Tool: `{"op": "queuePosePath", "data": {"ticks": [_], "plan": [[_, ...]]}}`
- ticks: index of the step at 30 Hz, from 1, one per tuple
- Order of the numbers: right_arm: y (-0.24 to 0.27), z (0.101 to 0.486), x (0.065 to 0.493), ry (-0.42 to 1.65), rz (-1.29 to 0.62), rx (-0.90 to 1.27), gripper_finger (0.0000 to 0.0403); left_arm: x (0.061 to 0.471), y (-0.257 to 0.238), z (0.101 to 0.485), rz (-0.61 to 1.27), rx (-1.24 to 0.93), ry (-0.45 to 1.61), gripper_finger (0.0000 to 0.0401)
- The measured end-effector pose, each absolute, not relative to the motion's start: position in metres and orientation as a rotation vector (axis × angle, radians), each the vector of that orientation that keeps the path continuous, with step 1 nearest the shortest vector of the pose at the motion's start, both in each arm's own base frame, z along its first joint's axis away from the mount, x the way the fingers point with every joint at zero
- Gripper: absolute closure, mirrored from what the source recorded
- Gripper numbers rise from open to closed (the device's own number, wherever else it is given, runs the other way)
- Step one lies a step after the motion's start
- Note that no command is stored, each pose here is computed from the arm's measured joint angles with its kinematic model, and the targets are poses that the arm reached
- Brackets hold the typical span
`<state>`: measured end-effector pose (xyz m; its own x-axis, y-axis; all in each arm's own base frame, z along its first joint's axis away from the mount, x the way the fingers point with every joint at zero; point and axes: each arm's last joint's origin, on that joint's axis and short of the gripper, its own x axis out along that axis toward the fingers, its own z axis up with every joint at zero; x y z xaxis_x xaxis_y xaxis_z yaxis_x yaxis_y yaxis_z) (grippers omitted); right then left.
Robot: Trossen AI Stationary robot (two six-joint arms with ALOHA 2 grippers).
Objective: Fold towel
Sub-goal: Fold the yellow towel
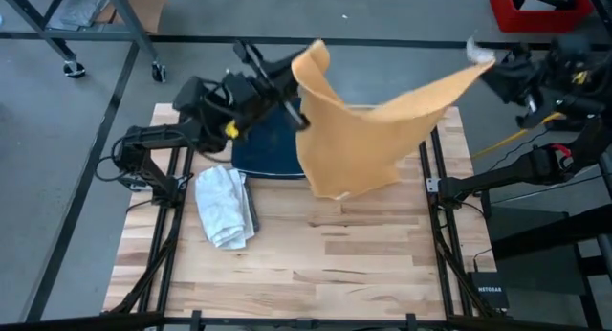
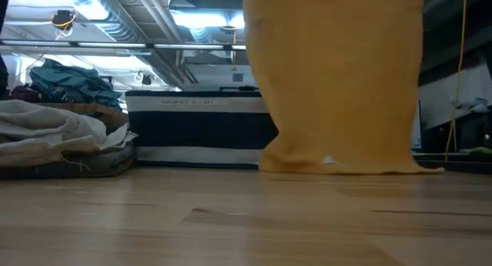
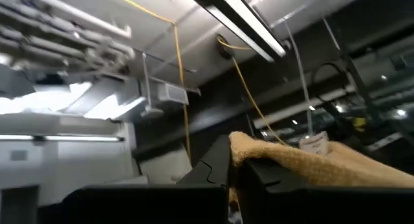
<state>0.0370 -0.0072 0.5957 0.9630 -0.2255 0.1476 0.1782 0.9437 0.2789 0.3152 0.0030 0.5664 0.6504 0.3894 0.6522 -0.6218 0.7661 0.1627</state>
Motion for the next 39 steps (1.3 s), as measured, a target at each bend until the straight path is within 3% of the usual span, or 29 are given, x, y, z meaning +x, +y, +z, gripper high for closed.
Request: {"op": "queuePosePath", "data": {"ticks": [6,20,28,33,39], "plan": [[-0.005,0.583,0.038,-0.040,-0.145,0.274,0.0398,0.307,-0.037,0.565,0.481,0.390,-0.532,0.0401],[0.000,0.585,0.035,-0.032,0.038,0.546,0.0398,0.300,-0.095,0.557,0.289,0.255,-0.460,0.0401],[0.007,0.570,0.044,0.224,0.229,0.706,0.0398,0.304,-0.119,0.532,0.125,0.049,-0.239,0.0401],[0.008,0.565,0.053,0.309,0.257,0.729,0.0398,0.302,-0.141,0.523,0.042,-0.067,-0.183,0.0401],[0.008,0.561,0.061,0.357,0.275,0.672,0.0398,0.299,-0.164,0.514,-0.022,-0.022,-0.136,0.0401]]}}
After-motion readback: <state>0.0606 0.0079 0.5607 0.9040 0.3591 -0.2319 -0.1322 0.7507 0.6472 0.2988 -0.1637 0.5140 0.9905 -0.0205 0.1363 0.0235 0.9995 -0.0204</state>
